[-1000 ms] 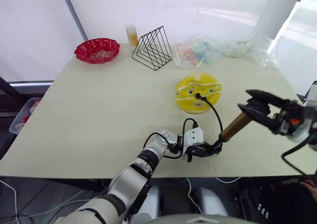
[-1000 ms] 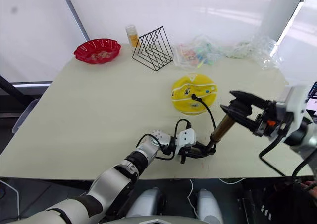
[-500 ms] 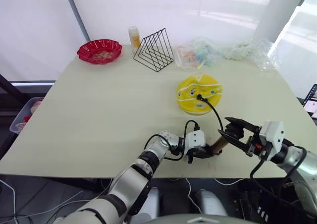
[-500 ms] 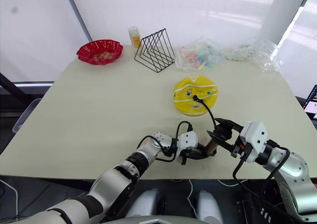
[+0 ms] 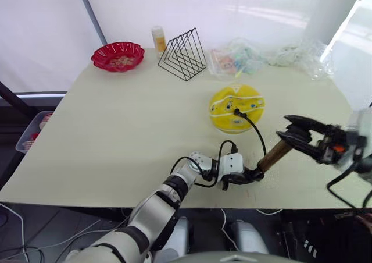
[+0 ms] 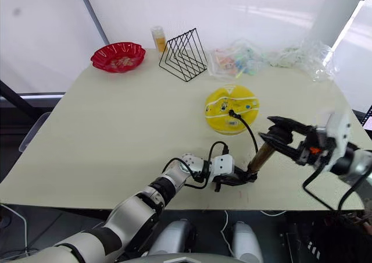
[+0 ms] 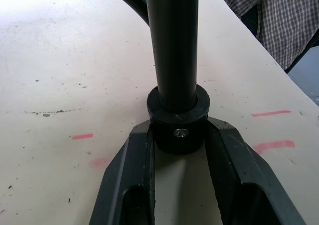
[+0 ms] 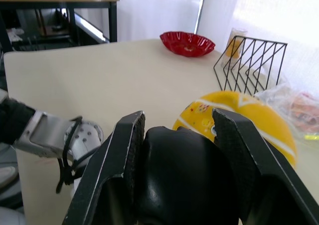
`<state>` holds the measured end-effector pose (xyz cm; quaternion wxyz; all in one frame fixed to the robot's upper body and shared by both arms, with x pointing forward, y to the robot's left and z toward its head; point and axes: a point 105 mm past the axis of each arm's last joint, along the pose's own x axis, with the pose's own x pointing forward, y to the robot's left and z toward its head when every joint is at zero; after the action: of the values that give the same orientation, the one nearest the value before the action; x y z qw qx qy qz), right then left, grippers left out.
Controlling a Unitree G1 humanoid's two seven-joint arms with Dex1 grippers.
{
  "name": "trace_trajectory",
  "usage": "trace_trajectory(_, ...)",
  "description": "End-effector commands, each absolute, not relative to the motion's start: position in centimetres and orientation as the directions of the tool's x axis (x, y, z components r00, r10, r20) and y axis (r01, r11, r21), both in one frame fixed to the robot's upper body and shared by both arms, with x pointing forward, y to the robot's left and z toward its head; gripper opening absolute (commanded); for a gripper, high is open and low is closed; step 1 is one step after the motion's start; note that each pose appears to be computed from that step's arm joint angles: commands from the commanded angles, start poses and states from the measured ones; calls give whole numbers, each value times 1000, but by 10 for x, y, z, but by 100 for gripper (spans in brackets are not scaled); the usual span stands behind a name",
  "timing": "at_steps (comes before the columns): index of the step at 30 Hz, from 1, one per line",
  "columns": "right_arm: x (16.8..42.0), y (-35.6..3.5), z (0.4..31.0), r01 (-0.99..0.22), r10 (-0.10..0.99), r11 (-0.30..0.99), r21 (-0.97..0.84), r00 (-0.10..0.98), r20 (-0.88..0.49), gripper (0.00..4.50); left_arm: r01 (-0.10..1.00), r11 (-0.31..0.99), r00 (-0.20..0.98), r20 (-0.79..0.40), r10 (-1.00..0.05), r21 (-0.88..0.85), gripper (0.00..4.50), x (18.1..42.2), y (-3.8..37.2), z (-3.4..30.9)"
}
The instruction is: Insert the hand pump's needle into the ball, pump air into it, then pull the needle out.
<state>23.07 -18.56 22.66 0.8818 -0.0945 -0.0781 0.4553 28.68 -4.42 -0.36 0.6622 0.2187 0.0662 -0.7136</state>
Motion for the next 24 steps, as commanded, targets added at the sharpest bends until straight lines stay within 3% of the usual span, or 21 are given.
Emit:
trace_trajectory(1, 216, -191, 284, -754, 830, 553, -355, 535, 157, 178, 995, -57, -3, -570, -822, 77, 100, 278, -5, -53)
trace_trajectory(7, 211, -190, 326, -739, 832, 553, -384, 515, 206, 178, 995, -70, -14, -573, -819, 75, 100, 275, -4, -54)
trace_trajectory(13, 215, -192, 313, -757, 820, 572, -317, 544, 181, 178, 995, -73, -18, -574, -818, 73, 100, 274, -4, -56)
trace_trajectory(15, 219, -188, 297, -764, 820, 569, -303, 553, 146, 178, 995, -72, -18, -573, -819, 71, 100, 274, -4, -56)
trace_trajectory(19, 232, -178, 222, -786, 811, 562, -256, 584, -13, 178, 995, -75, -22, -567, -824, 71, 100, 272, -6, -56)
trace_trajectory(24, 233, -170, 171, -802, 809, 570, -181, 586, -47, 178, 995, -76, -22, -567, -824, 72, 100, 272, -7, -56)
